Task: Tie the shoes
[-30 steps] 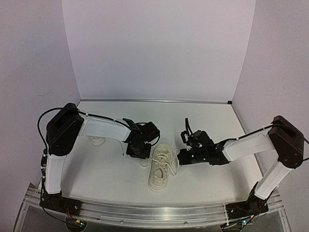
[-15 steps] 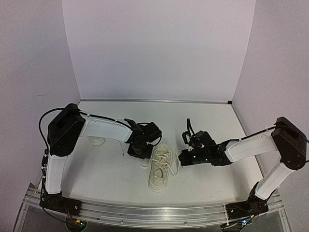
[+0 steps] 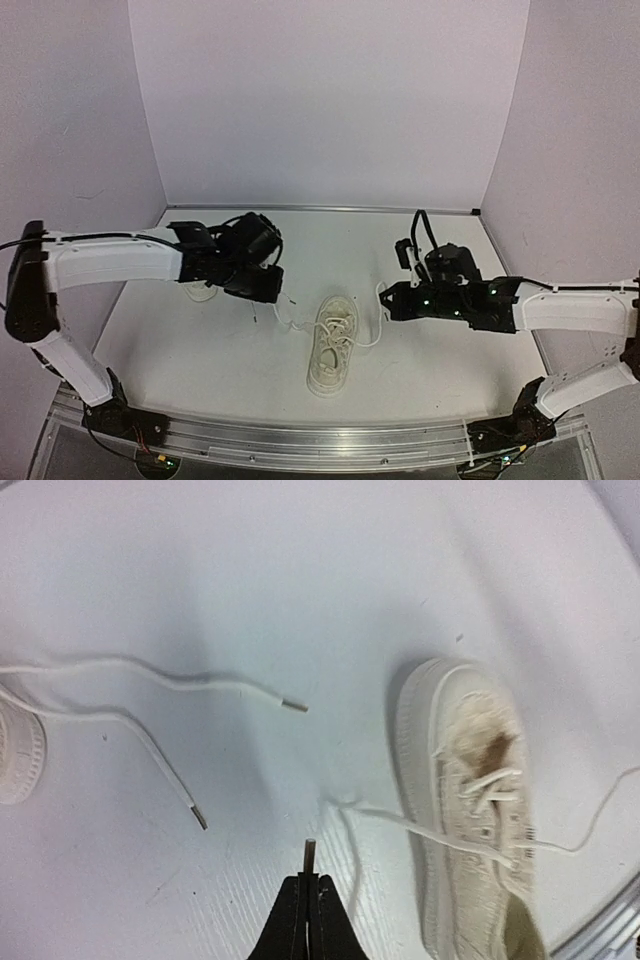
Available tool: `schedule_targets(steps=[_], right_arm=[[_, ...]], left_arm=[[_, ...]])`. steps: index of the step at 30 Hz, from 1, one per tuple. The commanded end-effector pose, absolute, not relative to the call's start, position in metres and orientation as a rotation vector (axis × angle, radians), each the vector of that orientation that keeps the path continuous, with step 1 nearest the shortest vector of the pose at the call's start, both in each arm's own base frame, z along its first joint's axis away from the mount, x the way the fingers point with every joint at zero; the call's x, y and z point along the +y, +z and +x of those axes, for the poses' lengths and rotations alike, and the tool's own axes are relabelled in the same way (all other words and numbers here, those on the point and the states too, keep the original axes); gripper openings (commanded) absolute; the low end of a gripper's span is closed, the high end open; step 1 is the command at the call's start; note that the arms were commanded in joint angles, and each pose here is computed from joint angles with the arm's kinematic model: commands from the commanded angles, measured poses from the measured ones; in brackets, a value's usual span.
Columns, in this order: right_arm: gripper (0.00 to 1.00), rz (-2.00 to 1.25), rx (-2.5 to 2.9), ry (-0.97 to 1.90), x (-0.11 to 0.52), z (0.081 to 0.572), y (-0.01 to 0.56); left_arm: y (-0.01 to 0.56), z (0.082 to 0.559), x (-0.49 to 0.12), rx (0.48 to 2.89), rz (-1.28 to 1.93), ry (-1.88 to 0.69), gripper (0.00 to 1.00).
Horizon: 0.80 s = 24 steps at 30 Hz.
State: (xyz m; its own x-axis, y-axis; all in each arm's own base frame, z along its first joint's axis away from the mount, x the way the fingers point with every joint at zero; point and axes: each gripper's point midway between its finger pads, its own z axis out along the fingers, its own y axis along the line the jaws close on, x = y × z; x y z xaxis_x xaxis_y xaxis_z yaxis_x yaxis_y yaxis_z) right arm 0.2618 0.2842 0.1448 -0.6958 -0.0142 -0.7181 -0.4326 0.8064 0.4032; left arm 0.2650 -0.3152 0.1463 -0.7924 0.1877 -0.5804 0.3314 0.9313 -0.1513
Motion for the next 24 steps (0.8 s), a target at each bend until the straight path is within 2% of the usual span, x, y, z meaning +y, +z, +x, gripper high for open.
schedule_targets(steps=[1,9,24], right_arm=[[0.00,-0.357,2.147,0.687,0.279,0.268,0.199],[0.00,-0.454,2.093,0.766,0.308,0.273,0.236],[0.00,-0.728,2.163,0.884,0.435,0.268,0.189]], left_arm=[[0.213,0.260,-0.308,2.273,0.387,-0.511,0.00],[0.269,0.226,-0.295,2.033,0.508,-0.731,0.00],[0.290,0.156,-0.308,1.798,0.805,-1.015,0.00]])
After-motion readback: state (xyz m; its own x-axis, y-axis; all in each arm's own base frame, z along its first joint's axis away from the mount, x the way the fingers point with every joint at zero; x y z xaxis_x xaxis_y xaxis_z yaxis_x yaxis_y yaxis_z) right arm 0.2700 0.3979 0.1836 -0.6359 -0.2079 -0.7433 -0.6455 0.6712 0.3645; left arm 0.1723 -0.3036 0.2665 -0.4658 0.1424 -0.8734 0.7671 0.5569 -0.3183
